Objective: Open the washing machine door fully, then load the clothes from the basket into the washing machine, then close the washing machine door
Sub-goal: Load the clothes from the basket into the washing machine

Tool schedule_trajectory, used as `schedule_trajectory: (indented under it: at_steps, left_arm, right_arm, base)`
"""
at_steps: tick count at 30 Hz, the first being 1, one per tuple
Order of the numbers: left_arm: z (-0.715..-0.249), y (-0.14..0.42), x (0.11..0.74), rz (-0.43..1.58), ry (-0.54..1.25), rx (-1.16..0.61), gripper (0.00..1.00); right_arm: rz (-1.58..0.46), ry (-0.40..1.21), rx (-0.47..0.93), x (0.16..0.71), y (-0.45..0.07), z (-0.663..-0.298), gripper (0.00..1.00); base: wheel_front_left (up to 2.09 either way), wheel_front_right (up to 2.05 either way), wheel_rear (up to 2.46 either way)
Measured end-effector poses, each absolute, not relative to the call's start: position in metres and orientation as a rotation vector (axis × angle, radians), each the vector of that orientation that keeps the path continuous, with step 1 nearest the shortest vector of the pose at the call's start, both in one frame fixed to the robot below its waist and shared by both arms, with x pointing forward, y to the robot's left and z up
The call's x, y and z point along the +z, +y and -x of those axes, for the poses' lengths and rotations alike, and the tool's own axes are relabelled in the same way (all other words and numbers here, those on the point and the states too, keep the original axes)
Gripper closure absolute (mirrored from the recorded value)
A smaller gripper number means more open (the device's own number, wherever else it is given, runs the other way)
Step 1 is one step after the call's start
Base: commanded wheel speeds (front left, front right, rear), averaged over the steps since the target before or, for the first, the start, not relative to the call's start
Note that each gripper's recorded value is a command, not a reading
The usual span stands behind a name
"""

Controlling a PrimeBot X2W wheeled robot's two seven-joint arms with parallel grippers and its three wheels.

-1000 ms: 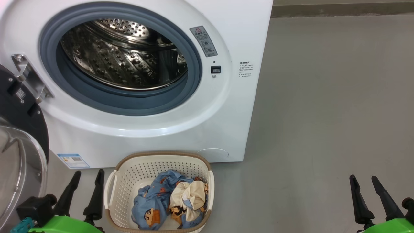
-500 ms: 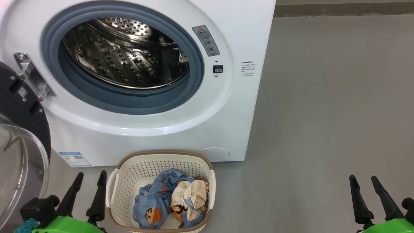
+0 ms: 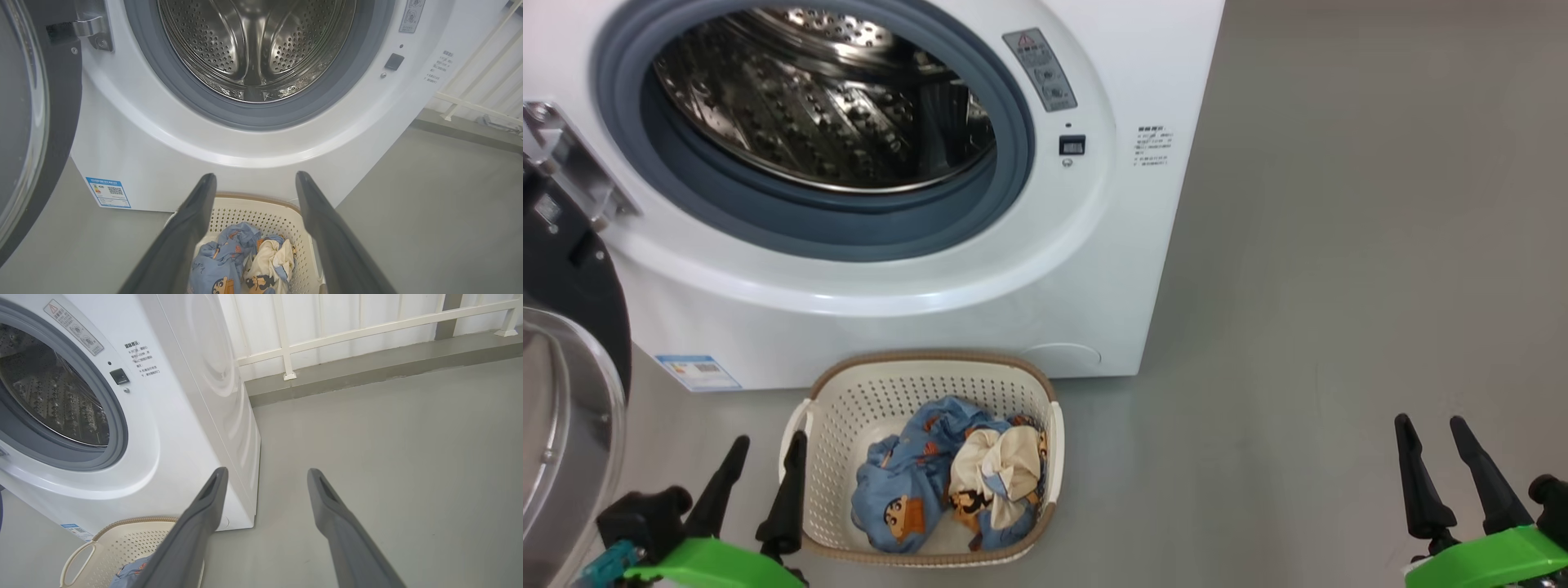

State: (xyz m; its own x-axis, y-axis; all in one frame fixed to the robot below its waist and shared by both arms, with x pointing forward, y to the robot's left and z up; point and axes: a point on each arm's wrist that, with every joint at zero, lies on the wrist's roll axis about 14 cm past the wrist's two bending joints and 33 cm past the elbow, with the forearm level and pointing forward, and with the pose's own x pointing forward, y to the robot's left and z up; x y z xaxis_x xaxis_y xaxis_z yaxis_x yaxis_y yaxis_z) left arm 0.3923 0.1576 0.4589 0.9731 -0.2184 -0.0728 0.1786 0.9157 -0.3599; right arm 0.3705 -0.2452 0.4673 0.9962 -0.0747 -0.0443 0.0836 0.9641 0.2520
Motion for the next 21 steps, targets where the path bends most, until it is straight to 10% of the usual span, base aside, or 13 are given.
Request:
schedule_trajectory:
  at_steps: [21]
  left_arm:
    - [-0.448, 0.111, 0.379, 0.401, 0.352, -0.294, 0.0]
  right_arm:
    - [-0.252, 0.059, -0.084, 0.445, -0.239, -0.428, 0.0]
  base:
    - [0.0, 0.0, 0.0]
